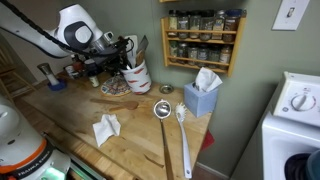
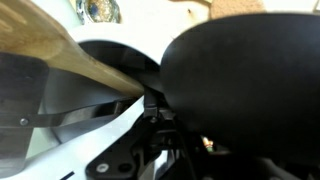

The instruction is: Move the white bucket to the left

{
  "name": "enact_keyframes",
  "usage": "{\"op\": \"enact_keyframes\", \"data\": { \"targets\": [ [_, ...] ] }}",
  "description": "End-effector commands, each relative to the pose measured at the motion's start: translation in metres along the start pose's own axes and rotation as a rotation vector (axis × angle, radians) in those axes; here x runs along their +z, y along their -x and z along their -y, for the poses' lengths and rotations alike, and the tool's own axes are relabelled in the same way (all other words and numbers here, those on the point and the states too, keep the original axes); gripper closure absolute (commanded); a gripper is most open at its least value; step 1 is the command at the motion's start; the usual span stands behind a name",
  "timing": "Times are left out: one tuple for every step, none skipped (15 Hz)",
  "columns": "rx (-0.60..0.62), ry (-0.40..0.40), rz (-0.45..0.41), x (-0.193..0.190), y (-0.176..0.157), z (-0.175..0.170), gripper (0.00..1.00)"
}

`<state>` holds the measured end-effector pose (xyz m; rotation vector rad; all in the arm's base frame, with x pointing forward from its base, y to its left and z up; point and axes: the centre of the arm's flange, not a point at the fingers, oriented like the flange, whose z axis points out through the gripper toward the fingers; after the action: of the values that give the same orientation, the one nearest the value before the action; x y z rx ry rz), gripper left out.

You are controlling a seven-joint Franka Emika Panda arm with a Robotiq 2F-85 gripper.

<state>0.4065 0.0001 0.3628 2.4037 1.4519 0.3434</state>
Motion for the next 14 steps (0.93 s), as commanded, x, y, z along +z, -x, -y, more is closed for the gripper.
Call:
{"op": "enact_keyframes", "data": {
  "targets": [
    [-0.034, 0.117, -0.051, -0.062, -0.004, 0.006, 0.96],
    [-0.046, 0.115, -0.056, -0.068, -0.006, 0.010, 0.96],
    [-0.058, 0.111, -0.054, -0.074, -0.008, 0.013, 0.96],
    [-0.067, 0.099, -0.052, -0.078, -0.011, 0.016, 0.96],
    [-0.078, 0.088, -0.046, -0.082, -0.012, 0.019, 0.96],
    [-0.084, 0.074, -0.042, -0.087, -0.014, 0.023, 0.96],
    [-0.086, 0.065, -0.029, -0.090, -0.014, 0.025, 0.96],
    [-0.087, 0.050, -0.026, -0.095, -0.014, 0.028, 0.96],
    [-0.090, 0.035, -0.023, -0.099, -0.014, 0.031, 0.96],
    [-0.092, 0.023, -0.020, -0.103, -0.014, 0.034, 0.96],
    [-0.095, 0.010, -0.018, -0.107, -0.014, 0.037, 0.96],
    [-0.107, 0.000, -0.027, -0.111, -0.014, 0.041, 0.96],
    [-0.118, -0.010, -0.032, -0.115, -0.014, 0.044, 0.96],
    [-0.135, -0.019, -0.041, -0.119, -0.013, 0.048, 0.96]
  ]
}}
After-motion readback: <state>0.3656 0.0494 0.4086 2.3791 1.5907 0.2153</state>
